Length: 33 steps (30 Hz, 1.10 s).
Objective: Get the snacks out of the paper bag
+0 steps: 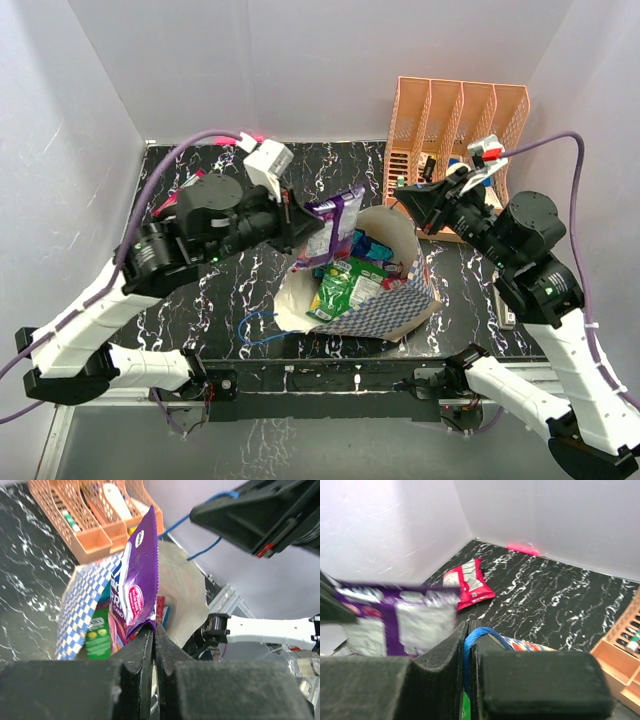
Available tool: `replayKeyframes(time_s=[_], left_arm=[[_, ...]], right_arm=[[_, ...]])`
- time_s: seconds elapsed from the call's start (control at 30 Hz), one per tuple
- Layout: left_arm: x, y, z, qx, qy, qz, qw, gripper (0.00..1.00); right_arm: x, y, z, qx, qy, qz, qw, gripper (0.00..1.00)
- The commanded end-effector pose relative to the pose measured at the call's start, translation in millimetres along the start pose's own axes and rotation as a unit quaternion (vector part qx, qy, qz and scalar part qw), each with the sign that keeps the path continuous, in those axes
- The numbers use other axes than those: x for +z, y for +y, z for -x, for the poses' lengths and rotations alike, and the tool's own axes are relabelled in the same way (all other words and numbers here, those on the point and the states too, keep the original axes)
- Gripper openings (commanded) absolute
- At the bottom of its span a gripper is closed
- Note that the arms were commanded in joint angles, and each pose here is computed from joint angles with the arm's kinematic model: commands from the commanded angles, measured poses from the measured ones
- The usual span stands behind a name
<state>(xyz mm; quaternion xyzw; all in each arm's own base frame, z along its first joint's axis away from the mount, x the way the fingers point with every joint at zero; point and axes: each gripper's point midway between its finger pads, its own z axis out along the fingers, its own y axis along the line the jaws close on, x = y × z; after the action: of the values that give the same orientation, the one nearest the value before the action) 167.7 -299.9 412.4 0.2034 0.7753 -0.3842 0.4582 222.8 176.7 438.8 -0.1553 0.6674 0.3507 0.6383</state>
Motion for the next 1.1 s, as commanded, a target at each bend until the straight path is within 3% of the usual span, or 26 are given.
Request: replayKeyframes(time_s=[0.0,0.3,0.57,0.7,0.83,0.97,1.07], left_arm=[[-37.0,5.2,52.1,0.050,-0.075,0.028,0.996,0.00],[-45.5,46.2,95.1,0.121,-0.121,0.169,0.971,0.00],[-39.9,101.5,116.4,0.205,-0.134,0.306,0.920,0.00],[-23.7,155.9,117.4,0.154,-0.112,0.317,0.929,0.00],[-16.5,209.0,111.0,0.103,-0.102,0.362,0.921,0.00],[-17.4,260.0,104.1,-0.007,-0.114,0.355,0.928,0.00],[-26.3,311.4,92.3,-0.103,-0.125,0.367,0.916,0.00]], right_arm=[[-21.3,-3.8,53.6,-0.015,-0.110,-0.041,0.993,0.07],[-25.4,-7.8,53.7,-0.015,-0.115,-0.054,0.992,0.07],[-27.5,-7.1,56.8,-0.021,-0.113,-0.055,0.992,0.07],[-29.8,-6.7,58.7,-0.021,-0.116,-0.057,0.991,0.07],[-29.4,-6.2,57.6,-0.021,-0.113,-0.055,0.992,0.07],[-30.4,-6.5,56.9,-0.023,-0.112,-0.056,0.992,0.07],[-30.9,-6.9,57.2,-0.028,-0.111,-0.057,0.992,0.07]])
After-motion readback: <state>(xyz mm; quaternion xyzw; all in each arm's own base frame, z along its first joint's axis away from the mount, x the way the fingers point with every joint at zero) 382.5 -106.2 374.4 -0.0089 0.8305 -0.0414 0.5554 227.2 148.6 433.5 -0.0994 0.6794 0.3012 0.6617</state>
